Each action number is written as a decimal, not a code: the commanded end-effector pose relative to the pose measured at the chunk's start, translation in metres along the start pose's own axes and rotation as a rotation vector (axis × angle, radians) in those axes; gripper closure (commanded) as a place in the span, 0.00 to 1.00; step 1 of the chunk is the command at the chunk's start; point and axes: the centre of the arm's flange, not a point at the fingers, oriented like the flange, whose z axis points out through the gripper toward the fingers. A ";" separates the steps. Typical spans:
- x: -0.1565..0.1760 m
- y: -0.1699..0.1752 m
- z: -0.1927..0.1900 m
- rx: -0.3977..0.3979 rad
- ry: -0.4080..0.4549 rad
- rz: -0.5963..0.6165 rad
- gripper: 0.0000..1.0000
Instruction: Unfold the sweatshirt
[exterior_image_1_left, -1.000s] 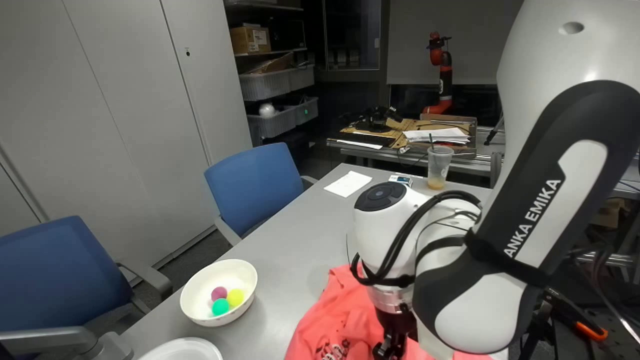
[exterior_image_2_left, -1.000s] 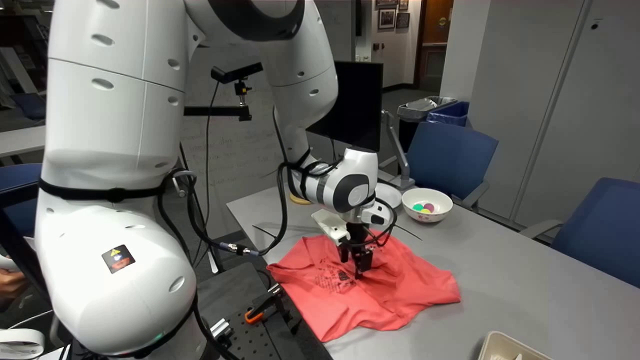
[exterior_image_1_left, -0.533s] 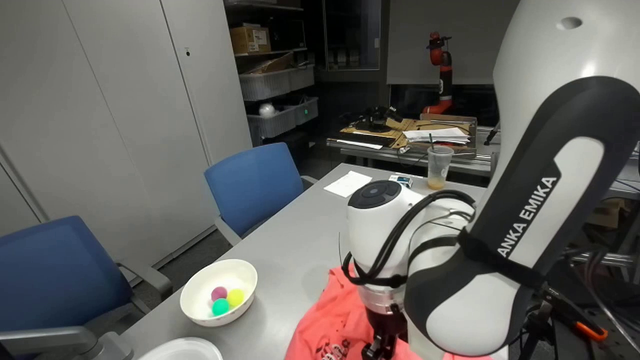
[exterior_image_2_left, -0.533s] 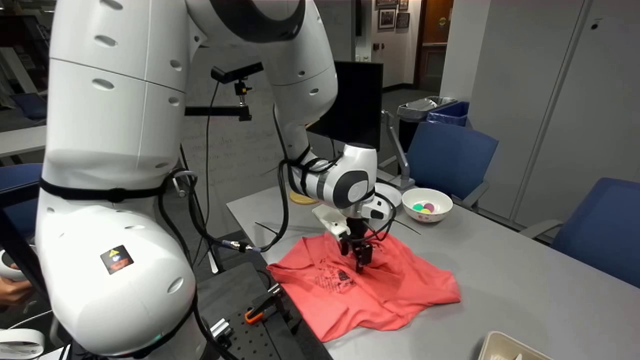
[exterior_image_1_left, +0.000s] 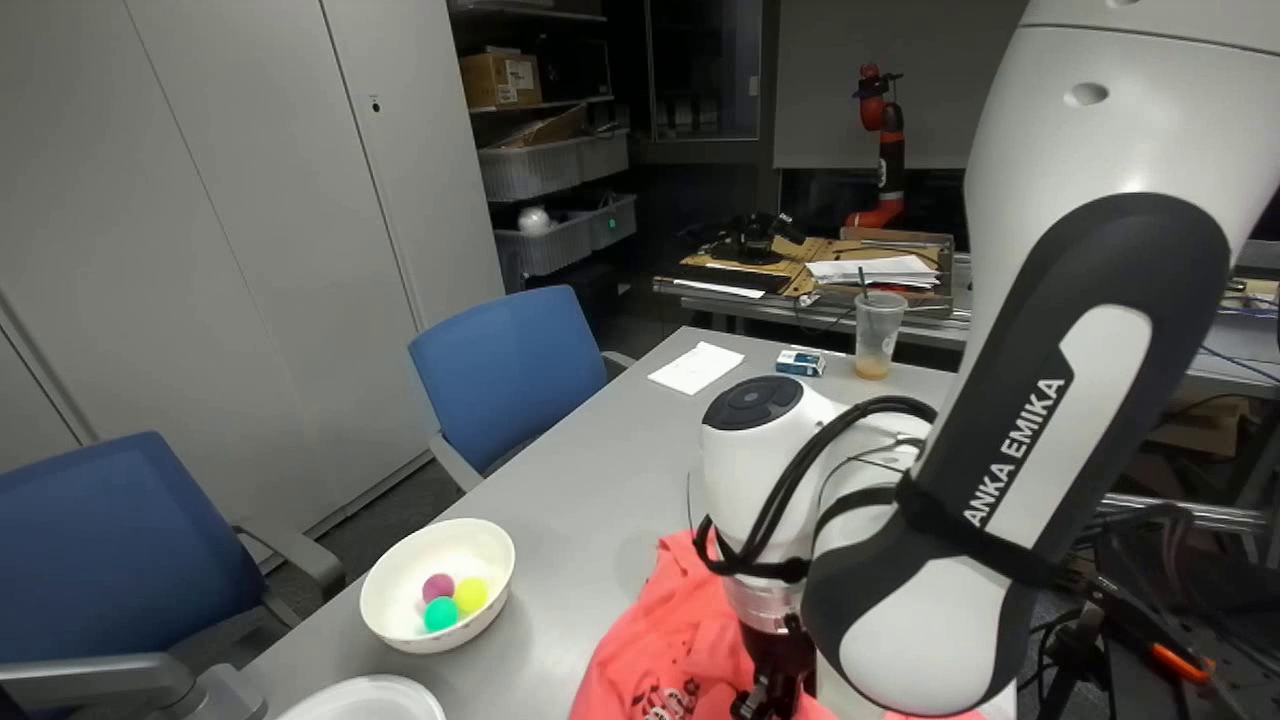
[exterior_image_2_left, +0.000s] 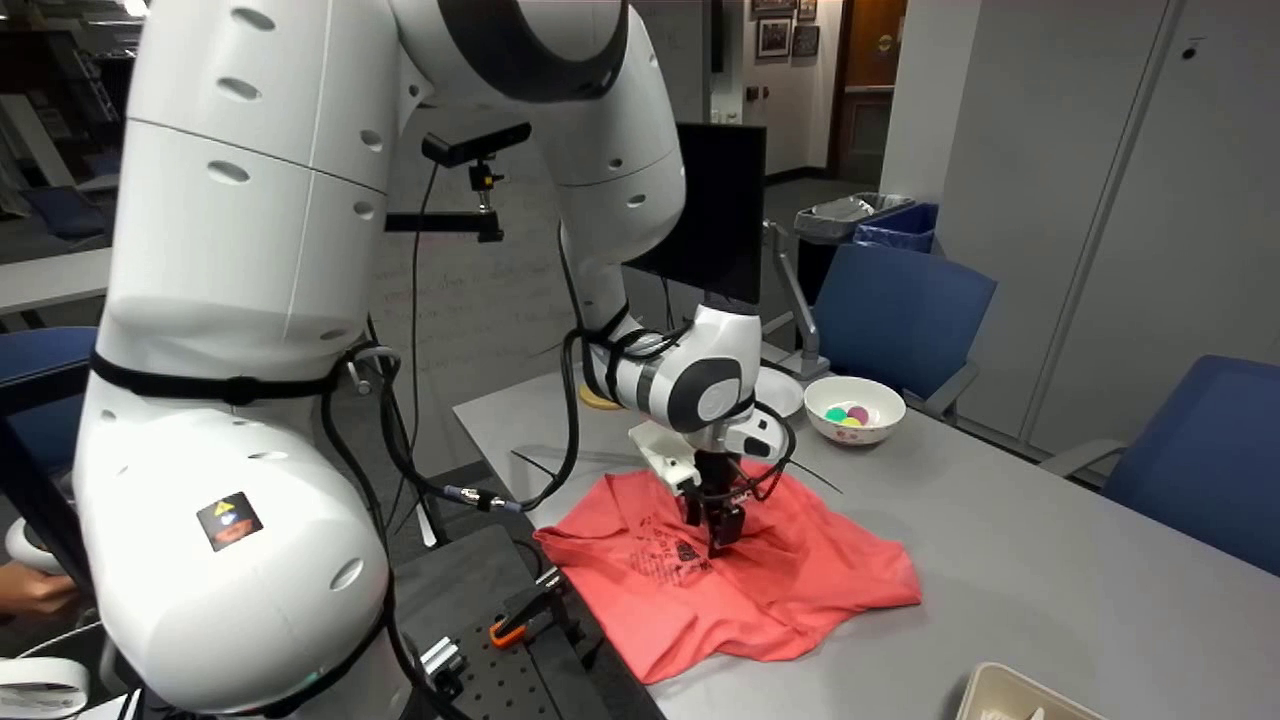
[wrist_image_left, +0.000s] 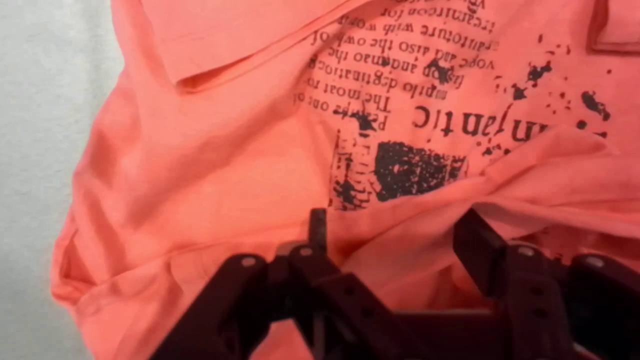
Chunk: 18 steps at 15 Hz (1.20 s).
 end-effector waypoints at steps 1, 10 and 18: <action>0.010 -0.003 0.009 0.028 0.019 0.021 0.62; 0.013 -0.022 -0.036 -0.007 0.196 -0.087 0.99; -0.021 -0.129 -0.146 0.153 0.478 -0.377 0.99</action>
